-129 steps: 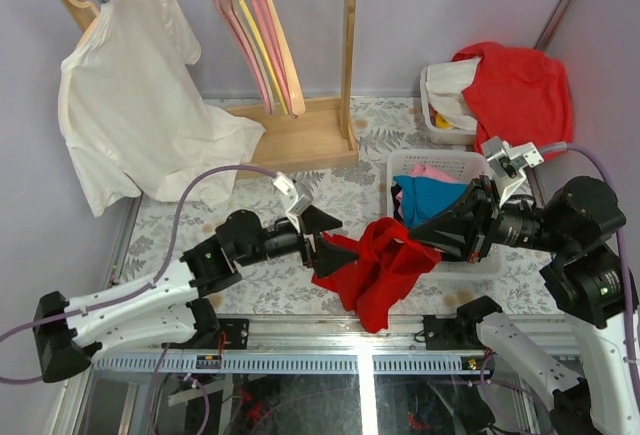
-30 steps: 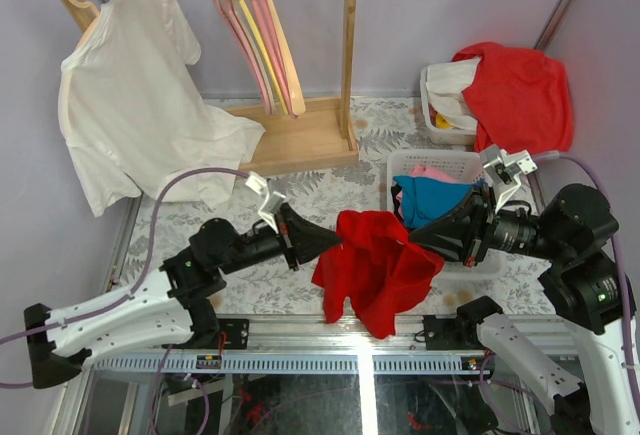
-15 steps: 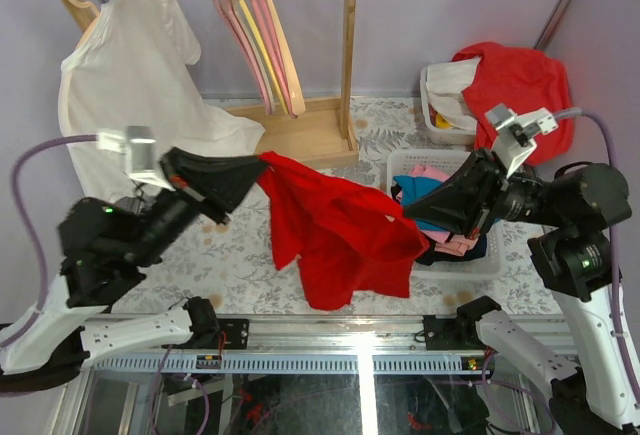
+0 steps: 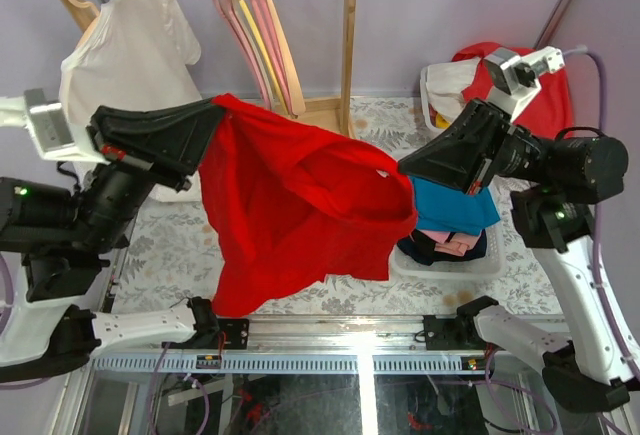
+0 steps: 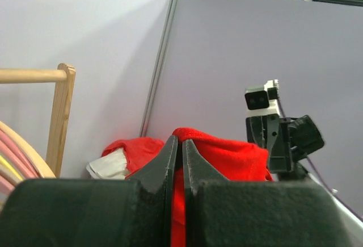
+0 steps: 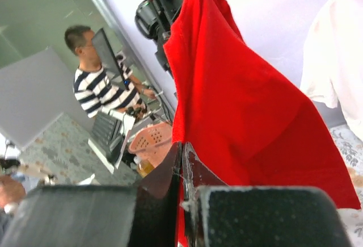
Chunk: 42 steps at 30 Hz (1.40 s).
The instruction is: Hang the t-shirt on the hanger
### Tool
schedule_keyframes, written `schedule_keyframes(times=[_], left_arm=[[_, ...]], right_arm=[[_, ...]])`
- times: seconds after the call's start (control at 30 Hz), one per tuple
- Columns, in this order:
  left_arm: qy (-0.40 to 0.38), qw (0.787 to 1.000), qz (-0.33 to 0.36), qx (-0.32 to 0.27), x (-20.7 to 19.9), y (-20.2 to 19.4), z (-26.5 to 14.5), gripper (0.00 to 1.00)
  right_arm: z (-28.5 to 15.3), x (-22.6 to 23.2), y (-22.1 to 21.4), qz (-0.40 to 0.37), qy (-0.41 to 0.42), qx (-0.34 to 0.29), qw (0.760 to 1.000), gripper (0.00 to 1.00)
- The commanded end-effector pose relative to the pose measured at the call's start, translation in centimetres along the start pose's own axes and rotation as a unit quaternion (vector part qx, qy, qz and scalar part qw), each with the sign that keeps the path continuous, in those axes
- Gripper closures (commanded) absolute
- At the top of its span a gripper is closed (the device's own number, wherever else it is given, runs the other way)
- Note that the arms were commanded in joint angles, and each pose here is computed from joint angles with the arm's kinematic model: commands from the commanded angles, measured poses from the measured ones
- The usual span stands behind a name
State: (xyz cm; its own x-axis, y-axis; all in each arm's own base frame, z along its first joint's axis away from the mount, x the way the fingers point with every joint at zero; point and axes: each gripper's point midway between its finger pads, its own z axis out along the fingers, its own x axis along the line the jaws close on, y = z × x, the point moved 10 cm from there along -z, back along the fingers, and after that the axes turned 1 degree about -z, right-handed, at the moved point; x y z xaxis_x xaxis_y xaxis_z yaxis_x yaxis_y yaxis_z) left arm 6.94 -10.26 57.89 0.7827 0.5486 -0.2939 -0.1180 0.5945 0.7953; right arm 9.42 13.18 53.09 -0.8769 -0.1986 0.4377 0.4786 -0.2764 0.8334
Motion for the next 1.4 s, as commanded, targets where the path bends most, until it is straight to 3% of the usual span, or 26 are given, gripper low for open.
schedule_keyframes(times=[0.0, 0.1, 0.2, 0.37, 0.77, 0.83, 0.9, 1.03, 1.2, 1.37], left_arm=[[0.041, 0.998, 0.038, -0.027, 0.2, 0.5, 2.6, 1.0], [0.079, 0.995, 0.058, 0.003, 1.1, -2.0, 3.2, 1.0], [0.094, 0.993, 0.063, 0.021, 1.6, -3.5, 3.0, 1.0], [0.113, 0.991, 0.068, 0.032, 2.2, -3.9, 2.0, 1.0], [0.116, 0.991, 0.068, -0.013, 2.2, 0.3, 0.1, 1.0], [0.113, 0.991, 0.075, -0.006, 2.0, 0.0, 1.0, 1.0], [0.111, 0.99, 0.083, 0.004, 1.8, -0.9, 2.2, 1.0], [0.118, 0.988, 0.097, 0.03, 1.7, -4.9, 5.6, 1.0], [0.156, 0.975, 0.124, 0.1, 2.3, -14.1, 11.0, 1.0], [0.188, 0.961, 0.113, 0.17, 5.3, -22.7, 14.3, 1.0]], right_arm=[[-1.7, 2.0, -1.0, -0.059, -0.124, 0.019, 0.99, 1.0], [-3.6, -0.9, -3.2, -0.031, -0.278, 0.053, 0.959, 1.0], [-4.4, -2.4, -4.3, -0.03, -0.321, 0.063, 0.944, 1.0], [-4.1, -2.3, -4.7, -0.031, -0.277, 0.069, 0.958, 1.0], [-3.0, 0.5, -4.6, -0.008, -0.095, 0.066, 0.993, 1.0], [-3.0, 0.8, -4.6, -0.008, -0.102, 0.059, 0.993, 1.0], [-3.3, 0.2, -4.6, -0.011, -0.16, 0.043, 0.986, 1.0], [-4.7, -3.0, -5.8, 0.002, -0.323, 0.031, 0.946, 1.0], [-7.9, -9.9, -7.9, 0.003, -0.543, 0.055, 0.838, 1.0], [-10.7, -15.5, -11.7, 0.024, -0.64, 0.099, 0.762, 1.0]])
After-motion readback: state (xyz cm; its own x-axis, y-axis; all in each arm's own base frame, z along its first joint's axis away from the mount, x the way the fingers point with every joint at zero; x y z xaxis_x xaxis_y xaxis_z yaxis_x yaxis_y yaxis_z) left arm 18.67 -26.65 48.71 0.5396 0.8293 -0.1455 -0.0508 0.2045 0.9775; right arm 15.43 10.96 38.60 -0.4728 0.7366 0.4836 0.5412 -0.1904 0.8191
